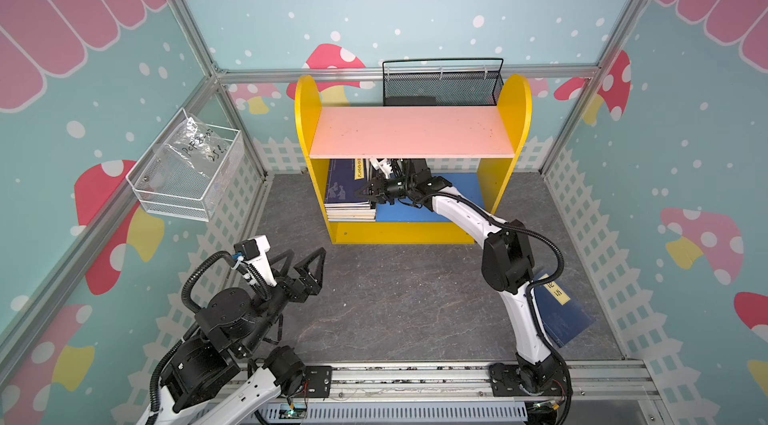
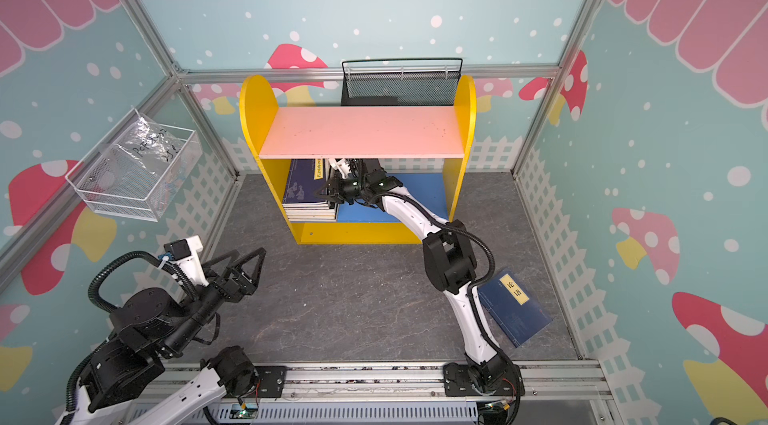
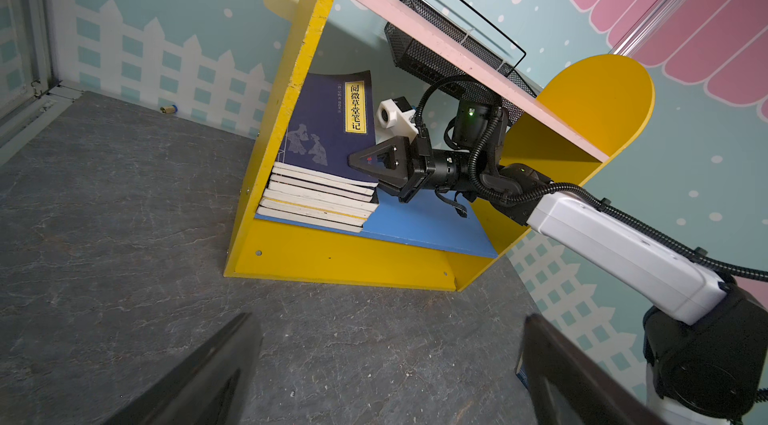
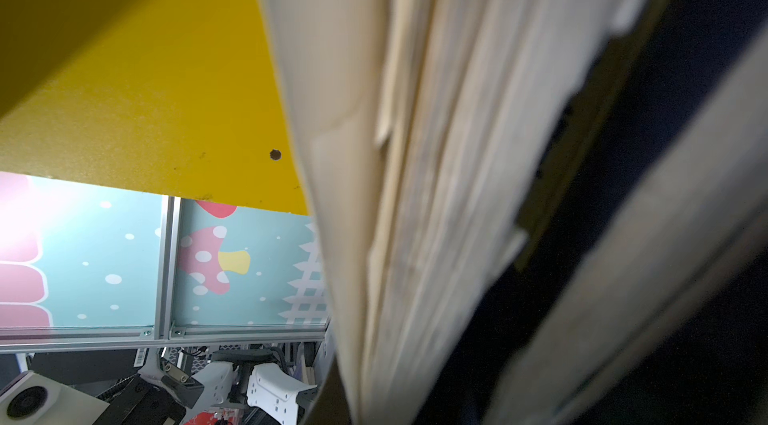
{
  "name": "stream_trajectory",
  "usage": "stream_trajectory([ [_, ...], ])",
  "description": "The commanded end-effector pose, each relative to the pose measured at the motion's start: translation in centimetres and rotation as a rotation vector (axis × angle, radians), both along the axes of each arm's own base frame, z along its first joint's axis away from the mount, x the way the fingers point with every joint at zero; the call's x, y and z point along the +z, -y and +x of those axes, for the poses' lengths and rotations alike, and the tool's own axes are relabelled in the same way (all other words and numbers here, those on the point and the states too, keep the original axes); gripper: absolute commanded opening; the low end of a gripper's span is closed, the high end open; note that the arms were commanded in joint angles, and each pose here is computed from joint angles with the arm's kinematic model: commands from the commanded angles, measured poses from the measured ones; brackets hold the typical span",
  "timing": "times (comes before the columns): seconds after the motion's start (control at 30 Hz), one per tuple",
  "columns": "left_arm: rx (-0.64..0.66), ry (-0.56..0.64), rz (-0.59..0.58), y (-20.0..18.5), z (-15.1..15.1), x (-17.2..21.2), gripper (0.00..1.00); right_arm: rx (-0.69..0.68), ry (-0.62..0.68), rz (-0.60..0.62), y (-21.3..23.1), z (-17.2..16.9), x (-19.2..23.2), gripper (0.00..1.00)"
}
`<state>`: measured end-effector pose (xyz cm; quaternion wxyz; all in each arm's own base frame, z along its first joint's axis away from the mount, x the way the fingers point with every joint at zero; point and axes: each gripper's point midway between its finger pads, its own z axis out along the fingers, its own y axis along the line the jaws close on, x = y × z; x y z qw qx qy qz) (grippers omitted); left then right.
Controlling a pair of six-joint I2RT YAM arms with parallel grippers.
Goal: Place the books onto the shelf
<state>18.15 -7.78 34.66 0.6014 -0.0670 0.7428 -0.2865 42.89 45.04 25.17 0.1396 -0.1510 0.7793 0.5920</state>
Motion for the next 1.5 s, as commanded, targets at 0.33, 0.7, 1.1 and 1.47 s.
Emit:
stream_trajectory([
  [0.33,0.021,-0.016,0.008,-0.5,0.0,-0.7,0.99,-0.005,0.178,0.086,-0.3,-1.3,5.9,0.25],
  [0.7,0.022,-0.019,0.011,-0.4,0.1,-0.9,1.0,-0.018,0.18,0.083,0.1,-1.0,5.5,0.34],
  [1.1,0.018,-0.029,0.018,-0.1,0.4,-1.2,0.99,-0.092,0.205,0.118,0.9,-0.6,6.1,0.47],
  [1.47,-0.077,-0.182,0.058,4.2,2.7,-4.4,0.99,-0.11,0.2,0.158,0.9,-0.8,6.7,0.47],
])
